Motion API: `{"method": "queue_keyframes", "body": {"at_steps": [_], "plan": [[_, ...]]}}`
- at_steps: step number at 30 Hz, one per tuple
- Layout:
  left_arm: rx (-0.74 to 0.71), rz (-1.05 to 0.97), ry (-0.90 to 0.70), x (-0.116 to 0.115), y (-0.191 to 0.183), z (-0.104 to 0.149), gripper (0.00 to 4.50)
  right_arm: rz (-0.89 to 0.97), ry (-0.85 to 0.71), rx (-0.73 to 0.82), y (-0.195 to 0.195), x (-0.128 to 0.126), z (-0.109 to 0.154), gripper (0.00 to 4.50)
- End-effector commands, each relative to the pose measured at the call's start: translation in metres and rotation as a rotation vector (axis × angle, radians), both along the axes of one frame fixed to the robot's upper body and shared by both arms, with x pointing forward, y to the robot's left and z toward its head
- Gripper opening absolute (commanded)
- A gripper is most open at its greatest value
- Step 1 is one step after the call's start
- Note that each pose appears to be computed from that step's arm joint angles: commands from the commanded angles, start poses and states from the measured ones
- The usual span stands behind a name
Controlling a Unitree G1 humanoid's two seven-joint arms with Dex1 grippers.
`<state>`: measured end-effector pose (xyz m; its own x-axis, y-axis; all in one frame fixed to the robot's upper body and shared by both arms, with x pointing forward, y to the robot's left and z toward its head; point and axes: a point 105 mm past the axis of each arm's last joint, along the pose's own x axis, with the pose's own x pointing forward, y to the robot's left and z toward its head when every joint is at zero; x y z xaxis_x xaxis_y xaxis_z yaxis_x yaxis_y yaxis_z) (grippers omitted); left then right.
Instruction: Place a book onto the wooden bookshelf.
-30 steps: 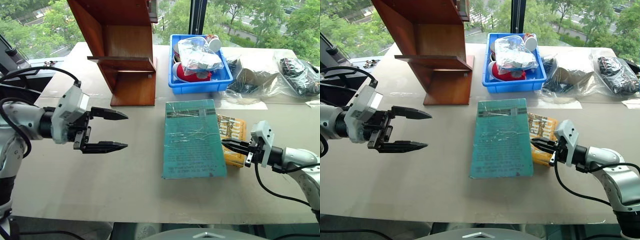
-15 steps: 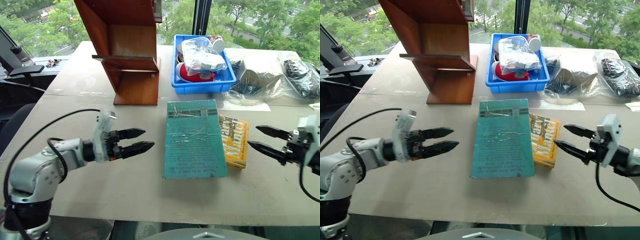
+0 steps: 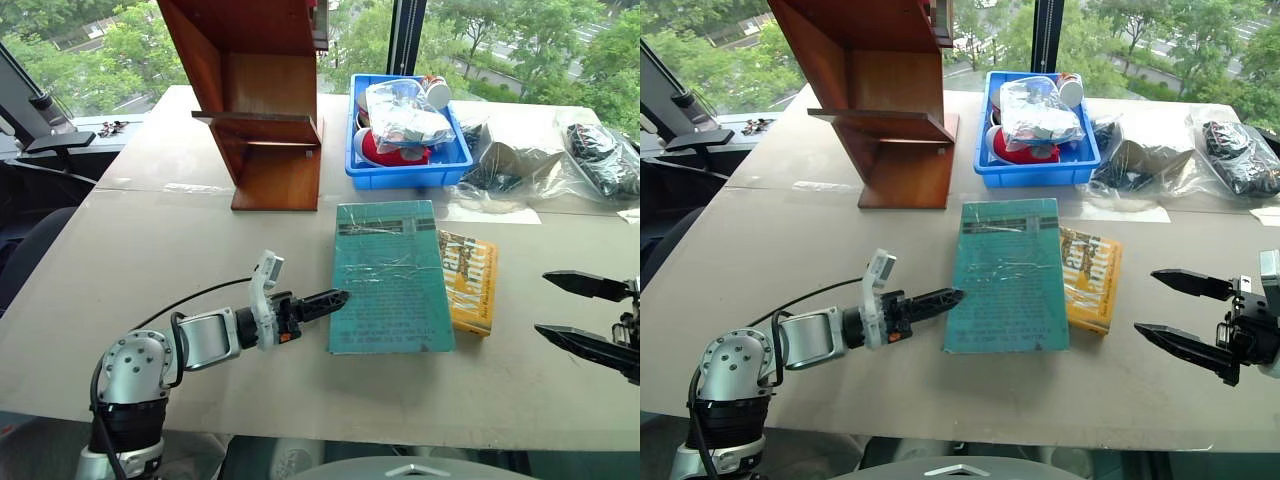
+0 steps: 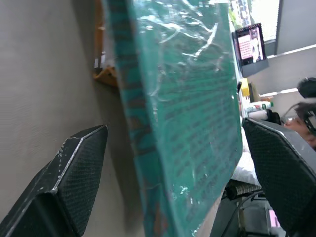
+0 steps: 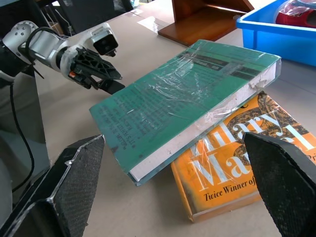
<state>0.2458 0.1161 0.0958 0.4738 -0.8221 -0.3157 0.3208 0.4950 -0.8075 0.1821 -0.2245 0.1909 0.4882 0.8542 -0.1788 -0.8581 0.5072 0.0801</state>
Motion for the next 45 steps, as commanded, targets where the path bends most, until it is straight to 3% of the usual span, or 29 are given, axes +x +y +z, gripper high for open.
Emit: {"method": "queue_keyframes", "body": {"at_steps": [1,12,16,18,22,23,24,27,30,34,37,41,45], "plan": [[0.002,-0.006,0.056,0.0,-0.004,-0.001,4.5,-0.005,-0.04,-0.025,0.001,-0.003,0.01,4.44],[-0.194,-0.2,0.174,-0.008,-0.038,0.008,4.5,-0.017,-0.05,-0.04,0.007,-0.007,0.01,4.44],[-0.232,-0.236,0.205,-0.007,-0.039,0.006,2.72,-0.025,-0.062,-0.036,0.01,-0.009,0.012,4.5],[-0.254,-0.256,0.194,-0.007,-0.039,0.011,2.05,-0.028,-0.061,-0.034,0.01,-0.01,0.011,4.5],[-0.327,-0.301,0.075,-0.001,-0.039,0.042,0.32,-0.06,-0.075,-0.001,0.007,-0.008,0.016,4.5],[-0.337,-0.308,0.024,0.0,-0.039,0.052,0.05,-0.075,-0.086,0.02,0.006,-0.006,0.019,4.5],[-0.342,-0.314,-0.009,0.001,-0.039,0.059,0.05,-0.085,-0.092,0.034,0.005,-0.006,0.021,4.5],[-0.436,-0.385,-0.264,-0.001,-0.04,0.11,0.05,-0.128,-0.114,0.103,-0.002,-0.002,0.03,4.5],[-0.248,-0.518,-0.575,-0.012,-0.054,0.13,0.05,-0.152,-0.133,0.137,-0.007,0.004,0.036,4.5],[0.142,-0.515,-1.002,0.015,-0.07,0.133,0.05,-0.164,-0.166,0.182,-0.01,0.012,0.047,4.5],[0.318,-0.383,-1.289,0.041,-0.077,0.155,0.05,-0.172,-0.193,0.205,-0.011,0.016,0.054,4.5],[0.58,-0.212,-1.719,0.055,-0.081,0.186,0.05,-0.186,-0.237,0.232,-0.016,0.023,0.065,4.5],[0.935,-0.072,-1.984,0.068,-0.063,0.203,0.05,-0.174,-0.25,0.246,-0.017,0.027,0.071,4.5]]}}
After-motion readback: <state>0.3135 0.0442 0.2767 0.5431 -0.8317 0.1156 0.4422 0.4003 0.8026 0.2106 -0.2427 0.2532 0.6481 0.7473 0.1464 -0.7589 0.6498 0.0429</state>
